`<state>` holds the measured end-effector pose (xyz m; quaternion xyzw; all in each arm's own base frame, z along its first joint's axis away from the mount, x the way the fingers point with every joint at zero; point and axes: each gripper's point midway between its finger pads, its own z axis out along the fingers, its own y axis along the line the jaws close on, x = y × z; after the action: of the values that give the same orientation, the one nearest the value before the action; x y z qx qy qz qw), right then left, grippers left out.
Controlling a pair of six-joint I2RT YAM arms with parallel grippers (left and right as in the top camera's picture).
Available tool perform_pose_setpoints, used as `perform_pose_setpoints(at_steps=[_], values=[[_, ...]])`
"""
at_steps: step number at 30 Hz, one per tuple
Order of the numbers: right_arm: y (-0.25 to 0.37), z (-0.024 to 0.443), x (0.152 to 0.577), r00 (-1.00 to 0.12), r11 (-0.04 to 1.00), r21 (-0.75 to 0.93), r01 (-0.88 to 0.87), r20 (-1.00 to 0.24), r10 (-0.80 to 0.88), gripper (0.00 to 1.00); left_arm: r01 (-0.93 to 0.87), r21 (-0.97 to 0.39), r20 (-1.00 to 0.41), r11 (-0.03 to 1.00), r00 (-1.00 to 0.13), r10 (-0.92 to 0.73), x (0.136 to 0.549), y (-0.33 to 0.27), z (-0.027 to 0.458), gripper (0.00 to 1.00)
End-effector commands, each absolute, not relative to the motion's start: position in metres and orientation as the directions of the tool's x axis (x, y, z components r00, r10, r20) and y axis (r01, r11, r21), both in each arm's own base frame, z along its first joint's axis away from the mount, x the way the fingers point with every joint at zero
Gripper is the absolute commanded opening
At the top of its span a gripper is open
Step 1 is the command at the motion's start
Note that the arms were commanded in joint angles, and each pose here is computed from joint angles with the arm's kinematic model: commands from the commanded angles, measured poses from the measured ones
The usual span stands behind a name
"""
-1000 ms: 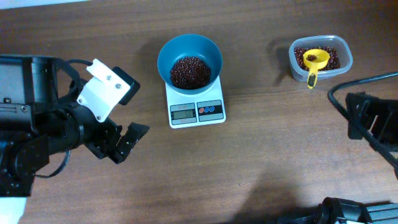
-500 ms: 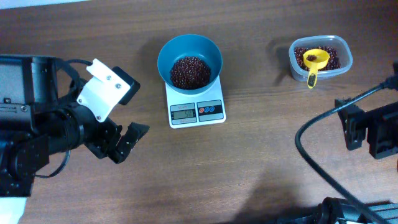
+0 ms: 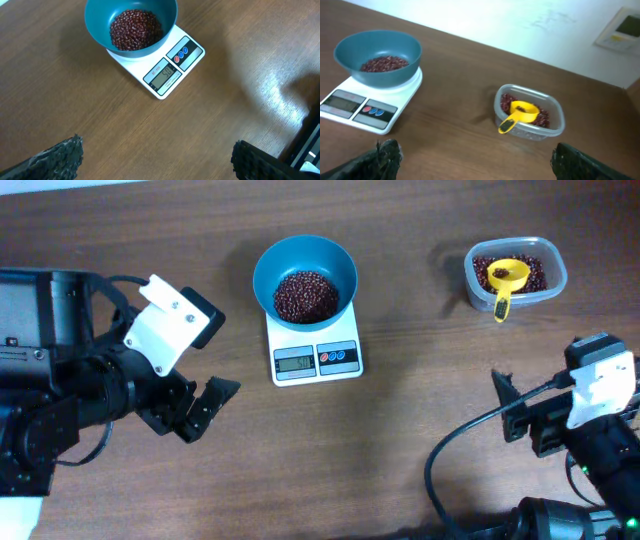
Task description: Scoop item into bowl and weigh 50g on scale
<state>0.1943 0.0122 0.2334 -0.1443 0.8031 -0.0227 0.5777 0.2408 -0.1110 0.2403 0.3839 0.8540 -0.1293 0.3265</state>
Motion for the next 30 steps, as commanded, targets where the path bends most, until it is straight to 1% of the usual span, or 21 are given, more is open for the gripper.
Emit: perform_pose_setpoints(at_steps=[1,5,11,16,19,21,24,25,26,27,28,30], values=[[0.027,0.227,0.195,-0.268,0.945,-0.166,-0.282,-0.932,-0.243,0.99,0.752,0.037,-0.665,0.658,-0.473,0.578,0.24,-0.112,0.242,0.99],[0.029,0.222,0.196,-0.272,0.942,-0.154,-0.299,-0.932,-0.239,0.99,0.753,0.037,-0.665,0.658,-0.473,0.578,0.24,-0.112,0.242,0.99],[0.026,0.222,0.21,-0.207,0.937,-0.192,-0.291,-0.944,-0.258,0.99,0.752,0.037,-0.665,0.658,-0.473,0.578,0.24,-0.112,0.242,0.99],[0.025,0.213,0.211,-0.219,0.937,-0.187,-0.295,-0.941,-0.257,0.99,0.752,0.037,-0.665,0.658,-0.473,0.578,0.24,-0.112,0.242,0.99],[0.027,0.218,0.209,-0.161,0.932,-0.22,-0.288,-0.948,-0.274,0.99,0.753,0.037,-0.665,0.658,-0.473,0.578,0.24,-0.112,0.242,0.99],[0.032,0.222,0.196,-0.085,0.926,-0.264,-0.268,-0.951,-0.296,0.99,0.753,0.037,-0.665,0.658,-0.473,0.578,0.24,-0.112,0.242,0.99],[0.032,0.229,0.199,-0.054,0.926,-0.275,-0.26,-0.953,-0.298,0.99,0.753,0.037,-0.665,0.658,-0.473,0.578,0.24,-0.112,0.242,0.99],[0.029,0.231,0.201,-0.063,0.945,-0.23,-0.234,-0.966,-0.25,0.99,0.752,0.037,-0.665,0.658,-0.473,0.578,0.24,-0.112,0.242,0.99],[0.014,0.234,0.204,-0.104,0.992,-0.032,-0.122,-0.994,-0.044,0.99,0.752,0.037,-0.665,0.658,-0.473,0.578,0.24,-0.112,0.242,0.99],[0.002,0.231,0.206,-0.121,0.994,0.108,-0.033,-0.987,0.103,0.99,0.753,0.037,-0.665,0.658,-0.473,0.578,0.24,-0.112,0.242,0.99],[-0.002,0.224,0.208,-0.13,0.992,0.127,0.001,-0.983,0.126,0.99,0.753,0.037,-0.665,0.658,-0.473,0.578,0.24,-0.112,0.242,0.99],[-0.001,0.202,0.217,-0.155,0.995,0.101,-0.008,-0.983,0.098,0.99,0.753,0.037,-0.665,0.658,-0.473,0.578,0.24,-0.112,0.242,0.99]])
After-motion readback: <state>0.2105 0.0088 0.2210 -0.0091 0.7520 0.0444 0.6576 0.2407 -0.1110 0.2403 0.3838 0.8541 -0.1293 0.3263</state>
